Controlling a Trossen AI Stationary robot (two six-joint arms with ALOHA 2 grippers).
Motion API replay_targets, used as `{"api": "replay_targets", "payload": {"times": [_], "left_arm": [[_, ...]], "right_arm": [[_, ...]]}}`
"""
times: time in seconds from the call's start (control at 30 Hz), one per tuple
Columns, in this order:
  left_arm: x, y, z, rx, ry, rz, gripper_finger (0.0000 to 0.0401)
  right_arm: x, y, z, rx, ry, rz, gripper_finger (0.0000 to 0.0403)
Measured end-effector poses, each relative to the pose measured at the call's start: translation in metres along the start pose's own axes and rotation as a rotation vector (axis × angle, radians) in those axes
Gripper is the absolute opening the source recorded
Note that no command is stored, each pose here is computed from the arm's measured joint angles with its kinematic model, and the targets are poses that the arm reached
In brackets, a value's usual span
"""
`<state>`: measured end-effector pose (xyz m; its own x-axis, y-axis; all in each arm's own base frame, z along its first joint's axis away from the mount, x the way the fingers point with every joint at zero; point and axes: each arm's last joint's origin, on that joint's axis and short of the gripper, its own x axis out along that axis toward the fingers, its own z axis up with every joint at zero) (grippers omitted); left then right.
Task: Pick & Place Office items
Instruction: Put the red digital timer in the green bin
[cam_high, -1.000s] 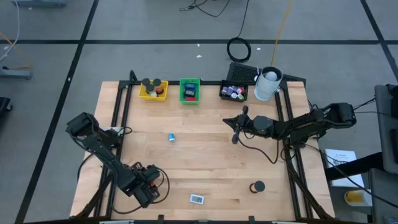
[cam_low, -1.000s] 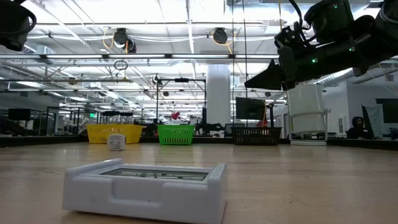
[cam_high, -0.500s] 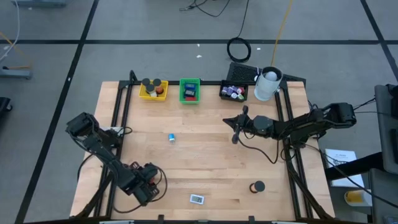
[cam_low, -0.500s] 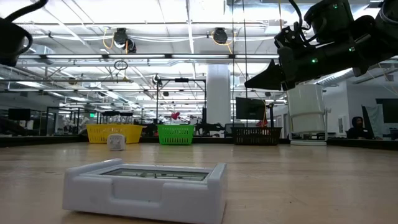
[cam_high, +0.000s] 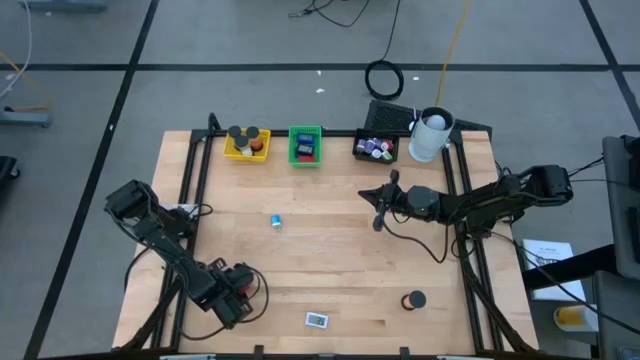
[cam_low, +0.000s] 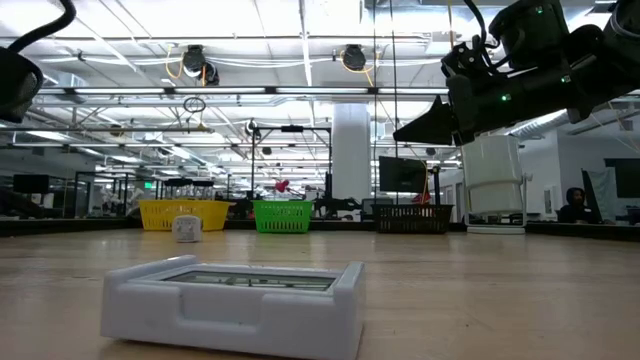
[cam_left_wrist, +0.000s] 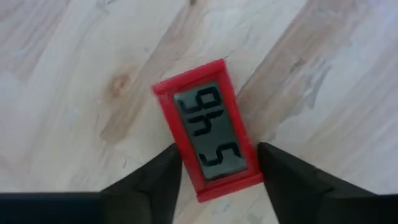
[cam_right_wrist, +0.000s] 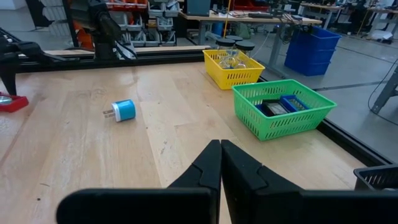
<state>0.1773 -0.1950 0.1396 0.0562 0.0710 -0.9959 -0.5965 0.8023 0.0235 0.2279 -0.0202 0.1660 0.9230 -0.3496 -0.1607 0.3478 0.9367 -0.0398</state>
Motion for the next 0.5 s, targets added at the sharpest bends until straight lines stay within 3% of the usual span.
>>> {"api": "replay_targets", "payload": {"times": [0.13,0.3,0.43,0.5], "left_arm": [[-0.001,0.001,0.001,0.091,0.01,0.001,0.0158],[-0.018,0.025,0.007,0.178,0.001,0.122,0.0157],[-0.049,0.055,0.021,0.151,-0.125,0.19,0.0157],[-0.064,0.068,0.033,0.143,-0.197,0.162,0.0157]], "right_arm": [[0.0,0.0,0.0,0.002,0.0,0.0,0.0004],[0.0,0.0,0.0,-0.011,0.0,0.0,0.0004],[0.0,0.0,0.0,-0.012,0.0,0.0,0.0004],[0.0,0.0,0.0,-0.015,0.0,-0.001,0.0004]]}}
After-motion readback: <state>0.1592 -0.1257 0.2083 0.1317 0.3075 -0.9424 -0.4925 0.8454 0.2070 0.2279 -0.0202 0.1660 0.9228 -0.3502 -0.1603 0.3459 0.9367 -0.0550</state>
